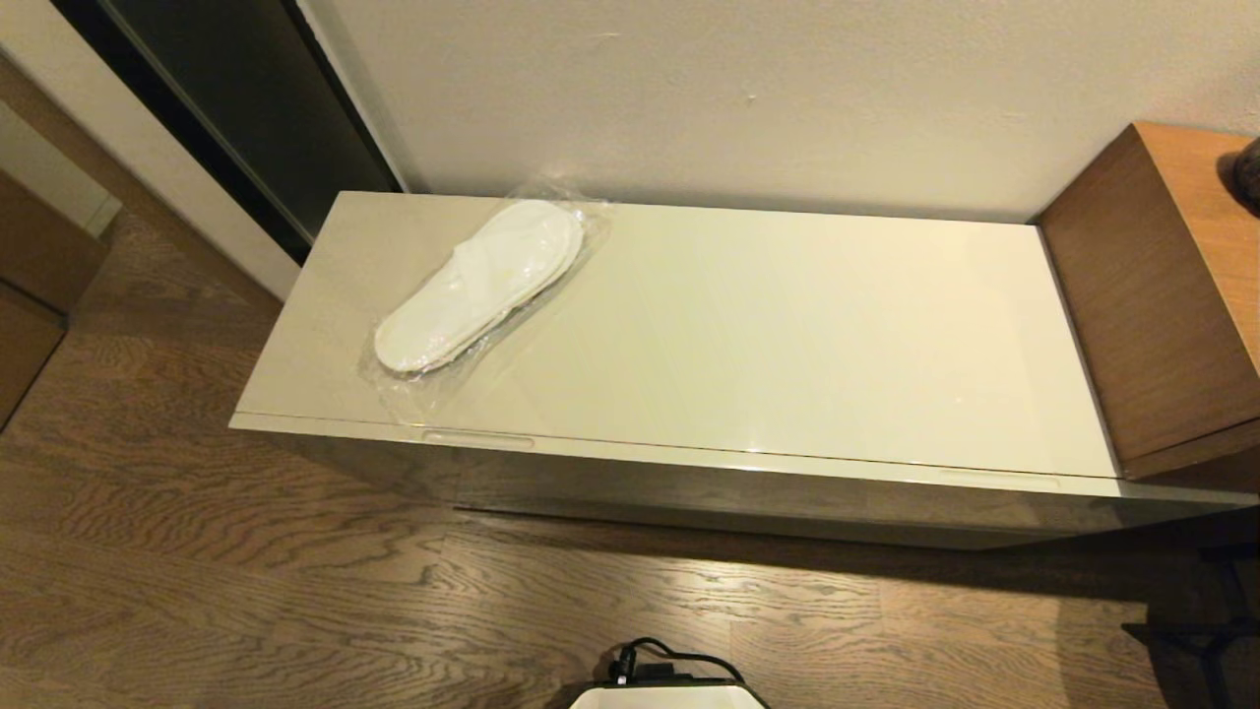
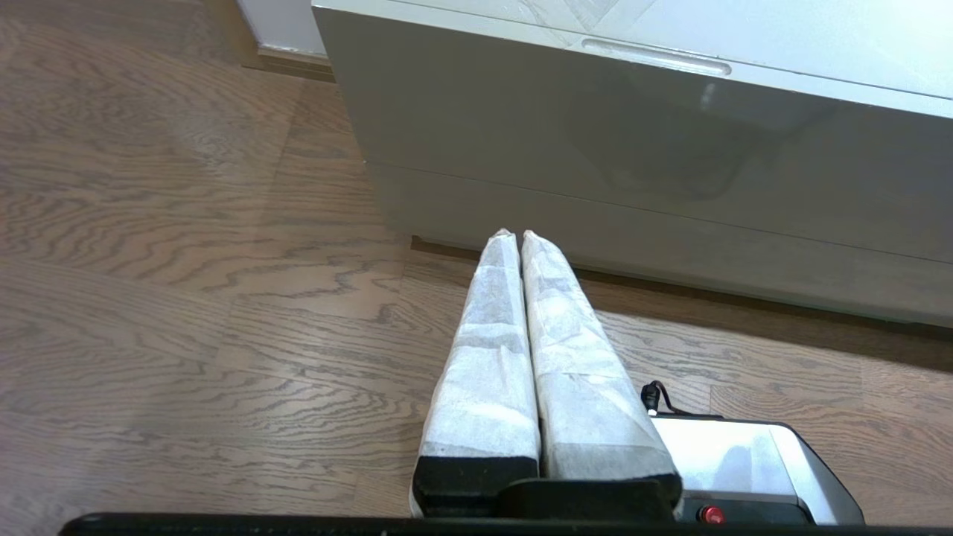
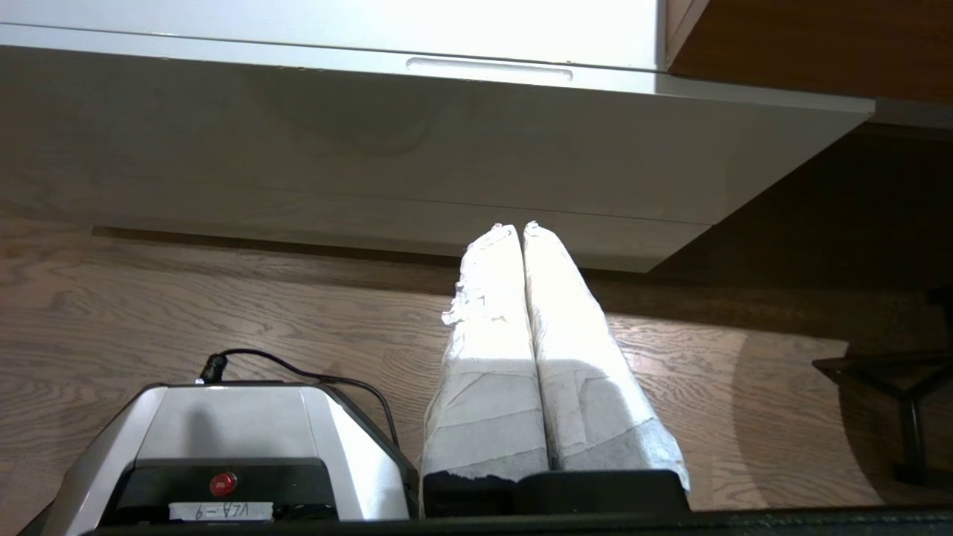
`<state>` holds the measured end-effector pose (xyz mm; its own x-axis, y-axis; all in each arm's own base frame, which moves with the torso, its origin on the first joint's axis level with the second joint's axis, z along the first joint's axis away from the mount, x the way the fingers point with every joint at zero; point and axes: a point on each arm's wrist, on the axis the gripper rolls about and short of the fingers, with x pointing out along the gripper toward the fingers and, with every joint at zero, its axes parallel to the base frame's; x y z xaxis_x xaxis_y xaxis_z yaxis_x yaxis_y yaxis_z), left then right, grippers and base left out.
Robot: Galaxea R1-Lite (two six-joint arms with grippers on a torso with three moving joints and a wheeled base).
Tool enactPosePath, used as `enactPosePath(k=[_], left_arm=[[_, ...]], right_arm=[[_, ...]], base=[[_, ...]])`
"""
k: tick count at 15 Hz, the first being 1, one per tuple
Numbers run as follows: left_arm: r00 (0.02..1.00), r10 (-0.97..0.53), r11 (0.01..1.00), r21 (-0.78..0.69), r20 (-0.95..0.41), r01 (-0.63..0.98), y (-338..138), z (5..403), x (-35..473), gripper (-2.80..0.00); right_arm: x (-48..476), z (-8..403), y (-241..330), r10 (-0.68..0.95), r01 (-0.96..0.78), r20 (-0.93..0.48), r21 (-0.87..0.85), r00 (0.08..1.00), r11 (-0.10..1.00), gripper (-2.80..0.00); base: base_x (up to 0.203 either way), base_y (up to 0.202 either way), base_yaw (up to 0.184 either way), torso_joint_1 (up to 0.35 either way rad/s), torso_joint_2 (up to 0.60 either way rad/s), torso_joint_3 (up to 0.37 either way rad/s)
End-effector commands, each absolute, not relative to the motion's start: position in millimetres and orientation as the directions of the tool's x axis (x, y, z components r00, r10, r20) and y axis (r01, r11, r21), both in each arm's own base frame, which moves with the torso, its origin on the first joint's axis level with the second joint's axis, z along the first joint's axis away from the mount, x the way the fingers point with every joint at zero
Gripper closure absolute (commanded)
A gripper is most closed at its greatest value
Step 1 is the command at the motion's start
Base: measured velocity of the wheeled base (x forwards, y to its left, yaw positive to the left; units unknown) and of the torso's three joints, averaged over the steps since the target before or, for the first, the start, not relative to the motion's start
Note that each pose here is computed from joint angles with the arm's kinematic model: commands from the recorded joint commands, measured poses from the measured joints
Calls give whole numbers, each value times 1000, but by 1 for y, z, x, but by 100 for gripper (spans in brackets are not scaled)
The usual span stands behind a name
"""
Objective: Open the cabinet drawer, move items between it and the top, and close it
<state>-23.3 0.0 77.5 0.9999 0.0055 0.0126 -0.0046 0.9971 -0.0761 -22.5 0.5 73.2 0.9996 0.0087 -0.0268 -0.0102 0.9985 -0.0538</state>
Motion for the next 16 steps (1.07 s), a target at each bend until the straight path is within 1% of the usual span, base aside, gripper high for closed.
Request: enactPosePath(k=[1, 16], left_arm=[[1000, 6, 997, -77, 9, -5, 0, 77, -23, 0], [1000, 6, 997, -77, 9, -5, 0, 77, -23, 0]], right_arm=[[-22, 73, 1, 9, -11, -28, -55, 1000, 998, 0], [-22, 73, 0, -6, 6, -26, -17, 1000, 1000, 0]], base=[[0, 0, 0, 0, 0, 0], [0, 0, 0, 0, 0, 0]])
